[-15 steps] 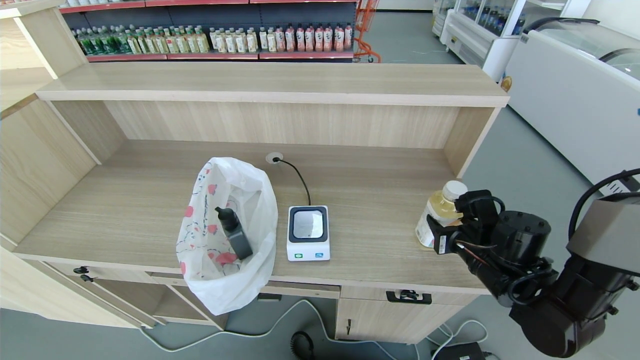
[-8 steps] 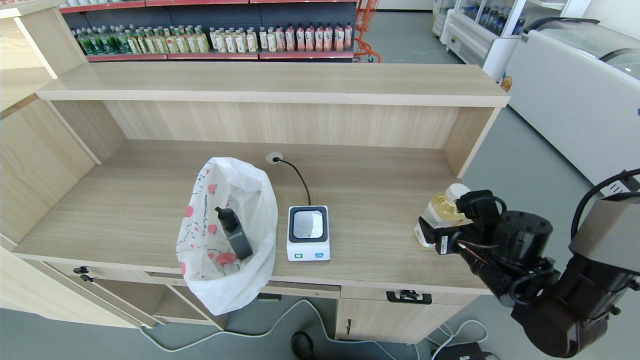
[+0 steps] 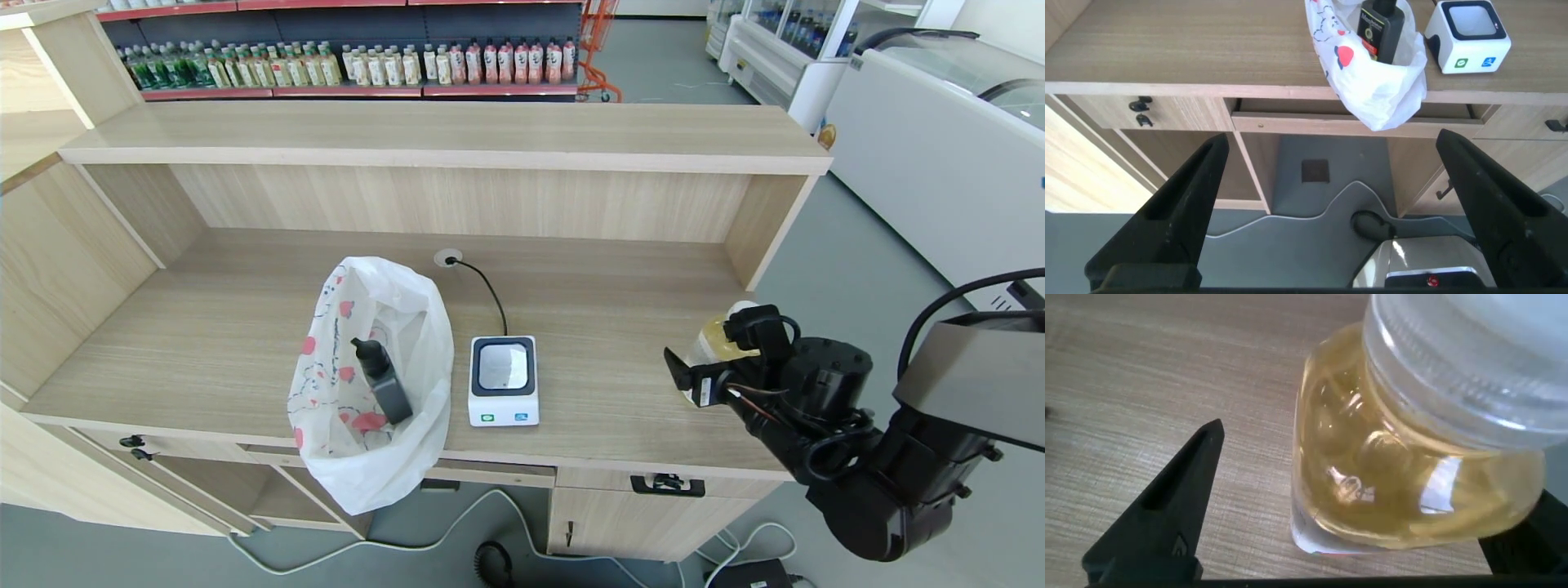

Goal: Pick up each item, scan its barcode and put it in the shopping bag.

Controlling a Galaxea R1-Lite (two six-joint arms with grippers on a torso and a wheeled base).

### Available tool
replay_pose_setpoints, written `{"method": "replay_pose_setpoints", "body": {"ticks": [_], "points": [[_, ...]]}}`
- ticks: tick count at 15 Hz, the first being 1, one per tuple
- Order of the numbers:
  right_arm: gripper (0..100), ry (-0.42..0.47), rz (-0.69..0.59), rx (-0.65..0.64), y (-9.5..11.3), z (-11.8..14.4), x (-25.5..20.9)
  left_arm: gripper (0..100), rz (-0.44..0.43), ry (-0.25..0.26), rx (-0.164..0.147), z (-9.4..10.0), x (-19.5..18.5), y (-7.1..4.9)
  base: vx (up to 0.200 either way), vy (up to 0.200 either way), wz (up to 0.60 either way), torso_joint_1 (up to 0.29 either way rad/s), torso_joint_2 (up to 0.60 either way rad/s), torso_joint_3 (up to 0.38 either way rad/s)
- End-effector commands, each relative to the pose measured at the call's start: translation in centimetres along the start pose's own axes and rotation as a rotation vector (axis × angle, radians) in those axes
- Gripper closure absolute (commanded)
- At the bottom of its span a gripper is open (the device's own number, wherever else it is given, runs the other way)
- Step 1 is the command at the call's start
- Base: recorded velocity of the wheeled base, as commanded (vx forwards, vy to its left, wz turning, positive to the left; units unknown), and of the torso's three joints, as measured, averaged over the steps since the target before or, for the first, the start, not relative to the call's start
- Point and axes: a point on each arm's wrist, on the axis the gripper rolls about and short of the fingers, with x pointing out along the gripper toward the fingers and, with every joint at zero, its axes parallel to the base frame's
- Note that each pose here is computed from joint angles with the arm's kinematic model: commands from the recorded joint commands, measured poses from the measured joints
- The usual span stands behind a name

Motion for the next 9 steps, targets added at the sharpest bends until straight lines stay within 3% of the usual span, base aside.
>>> {"method": "replay_pose_setpoints", "body": {"ticks": [1,6,7,9], "points": [[0,-0.004,0.007,-0.001,0.4,-0.7,1.3,0,0.000,0.000,0.000,0.0,0.0,0.0,0.000,0.000,0.00,0.000,0.00,0.000],[0,-0.019,0.017,-0.011,0.7,-1.3,2.8,0,0.000,0.000,0.000,0.0,0.0,0.0,0.000,0.000,0.00,0.000,0.00,0.000],[100,-0.021,0.027,-0.011,0.7,-1.4,2.9,0,0.000,0.000,0.000,0.0,0.0,0.0,0.000,0.000,0.00,0.000,0.00,0.000],[100,-0.028,0.035,-0.011,0.7,-1.2,2.9,0,0.000,0.000,0.000,0.0,0.0,0.0,0.000,0.000,0.00,0.000,0.00,0.000]]}}
